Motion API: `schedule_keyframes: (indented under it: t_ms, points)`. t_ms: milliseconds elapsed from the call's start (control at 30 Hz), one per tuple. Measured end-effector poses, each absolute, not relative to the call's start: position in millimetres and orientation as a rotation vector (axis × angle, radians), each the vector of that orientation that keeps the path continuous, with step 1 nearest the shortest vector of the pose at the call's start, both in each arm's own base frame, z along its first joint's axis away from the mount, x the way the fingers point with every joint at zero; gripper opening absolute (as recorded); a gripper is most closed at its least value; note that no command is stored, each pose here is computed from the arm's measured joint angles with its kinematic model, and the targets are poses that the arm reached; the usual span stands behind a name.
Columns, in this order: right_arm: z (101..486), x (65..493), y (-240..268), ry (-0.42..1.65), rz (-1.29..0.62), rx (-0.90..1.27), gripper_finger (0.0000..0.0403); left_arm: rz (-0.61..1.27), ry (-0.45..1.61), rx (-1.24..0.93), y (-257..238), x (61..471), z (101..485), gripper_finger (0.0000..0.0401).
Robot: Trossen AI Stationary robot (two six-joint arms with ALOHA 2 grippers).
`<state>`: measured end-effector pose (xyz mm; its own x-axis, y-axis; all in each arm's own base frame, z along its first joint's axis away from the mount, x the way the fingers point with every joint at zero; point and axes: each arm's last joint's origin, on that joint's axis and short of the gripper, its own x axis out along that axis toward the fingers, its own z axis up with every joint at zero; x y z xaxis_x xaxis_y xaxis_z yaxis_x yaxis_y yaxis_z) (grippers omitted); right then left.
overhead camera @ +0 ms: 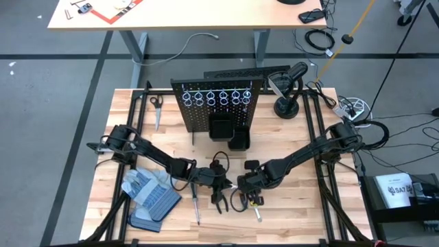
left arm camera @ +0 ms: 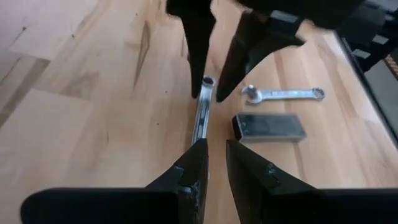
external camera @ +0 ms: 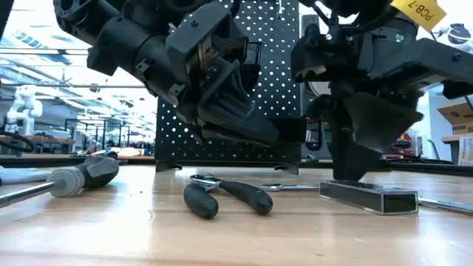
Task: Hang tools onto peg board
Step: Hang the right silver wrench on the black pegboard
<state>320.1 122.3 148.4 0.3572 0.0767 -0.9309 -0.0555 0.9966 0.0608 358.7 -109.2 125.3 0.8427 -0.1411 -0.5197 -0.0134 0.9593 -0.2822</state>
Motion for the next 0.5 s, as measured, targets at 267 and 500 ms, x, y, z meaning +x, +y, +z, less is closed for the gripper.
schedule_keyframes:
  t_ms: [267, 500]
  points:
    - [147.4, 320.0, 122.0, 1.211, 0.076, 0.037, 0.0171, -0.065, 0.595, -0.279, -110.0, 359.0, 114.5, 0.0066]
    - [130.6, 320.8, 122.0, 1.288, 0.067, 0.024, 0.0143, -0.066, 0.591, -0.281, -110.1, 359.2, 114.8, 0.0066]
